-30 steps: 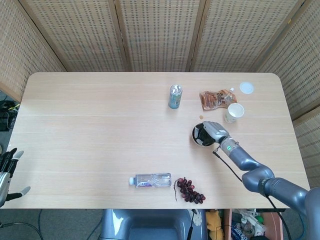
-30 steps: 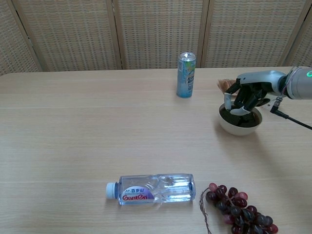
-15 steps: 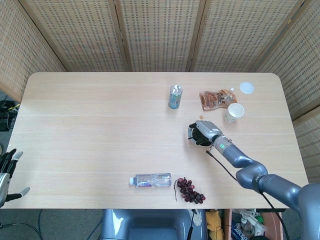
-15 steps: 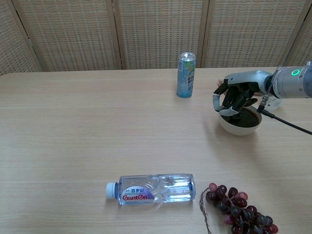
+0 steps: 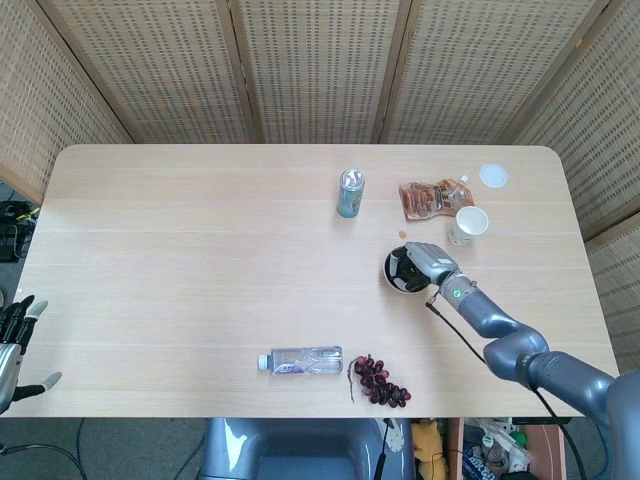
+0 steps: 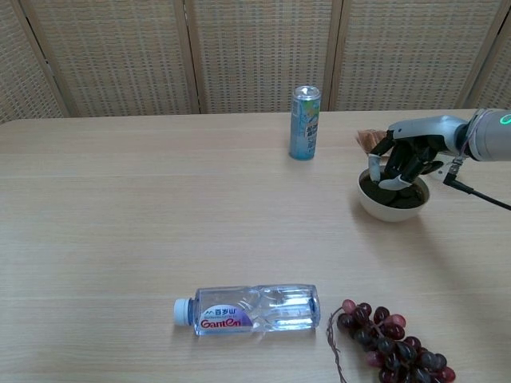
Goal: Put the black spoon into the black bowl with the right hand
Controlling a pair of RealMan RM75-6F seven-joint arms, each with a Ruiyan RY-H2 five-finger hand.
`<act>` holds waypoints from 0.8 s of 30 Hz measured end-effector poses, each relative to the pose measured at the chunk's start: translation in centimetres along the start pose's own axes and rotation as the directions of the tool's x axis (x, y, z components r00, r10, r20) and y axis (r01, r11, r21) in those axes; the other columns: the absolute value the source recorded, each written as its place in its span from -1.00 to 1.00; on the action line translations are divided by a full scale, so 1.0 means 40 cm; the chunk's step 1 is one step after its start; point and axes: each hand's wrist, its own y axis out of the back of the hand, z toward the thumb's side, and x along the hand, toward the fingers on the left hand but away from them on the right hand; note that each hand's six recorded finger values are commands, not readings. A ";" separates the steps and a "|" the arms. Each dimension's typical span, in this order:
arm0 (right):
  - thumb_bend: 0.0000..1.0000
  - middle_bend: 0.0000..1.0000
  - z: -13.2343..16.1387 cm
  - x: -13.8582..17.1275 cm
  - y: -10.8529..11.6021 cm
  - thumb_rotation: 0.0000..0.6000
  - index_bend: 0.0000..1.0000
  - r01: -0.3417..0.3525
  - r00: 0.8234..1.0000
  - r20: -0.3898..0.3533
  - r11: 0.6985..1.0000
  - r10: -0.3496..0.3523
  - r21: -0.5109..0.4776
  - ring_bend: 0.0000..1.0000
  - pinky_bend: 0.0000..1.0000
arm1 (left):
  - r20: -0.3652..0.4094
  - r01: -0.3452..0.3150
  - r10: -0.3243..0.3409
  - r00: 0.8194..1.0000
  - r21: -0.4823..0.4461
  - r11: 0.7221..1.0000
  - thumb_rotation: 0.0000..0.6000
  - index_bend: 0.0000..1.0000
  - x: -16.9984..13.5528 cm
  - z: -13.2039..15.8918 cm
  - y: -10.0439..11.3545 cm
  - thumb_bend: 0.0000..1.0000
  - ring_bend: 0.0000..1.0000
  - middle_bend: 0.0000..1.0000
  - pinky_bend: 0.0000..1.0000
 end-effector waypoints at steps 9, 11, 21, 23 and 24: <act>0.65 0.87 0.027 -0.031 0.003 1.00 0.56 -0.005 1.000 -0.007 1.000 0.005 0.006 0.93 1.00 | -0.016 0.009 -0.009 1.000 -0.003 1.000 1.00 -1.00 -0.011 -0.010 -0.007 -0.93 -1.00 -1.00 -1.00; 0.65 0.87 0.037 -0.031 -0.008 1.00 0.56 -0.019 1.000 -0.015 1.000 0.019 0.002 0.93 1.00 | -0.018 0.007 -0.008 1.000 -0.003 1.000 1.00 -1.00 -0.013 -0.014 -0.007 -0.93 -1.00 -1.00 -1.00; 0.65 0.87 0.034 -0.008 -0.023 1.00 0.56 -0.047 0.999 -0.019 0.999 0.047 -0.006 0.93 1.00 | -0.017 0.005 -0.005 1.000 -0.006 1.000 1.00 -1.00 -0.015 -0.018 -0.007 -0.93 -1.00 -1.00 -1.00; 0.65 0.87 0.023 -0.001 -0.018 1.00 0.56 -0.041 0.999 -0.012 0.999 0.041 -0.008 0.93 1.00 | -0.014 0.004 -0.004 1.000 -0.007 1.000 1.00 -1.00 -0.015 -0.016 -0.007 -0.93 -1.00 -1.00 -1.00; 0.65 0.87 0.020 0.001 -0.016 1.00 0.56 -0.040 0.999 -0.010 0.999 0.039 -0.009 0.93 1.00 | -0.013 0.004 -0.004 1.000 -0.007 1.000 1.00 -1.00 -0.014 -0.016 -0.007 -0.93 -1.00 -1.00 -1.00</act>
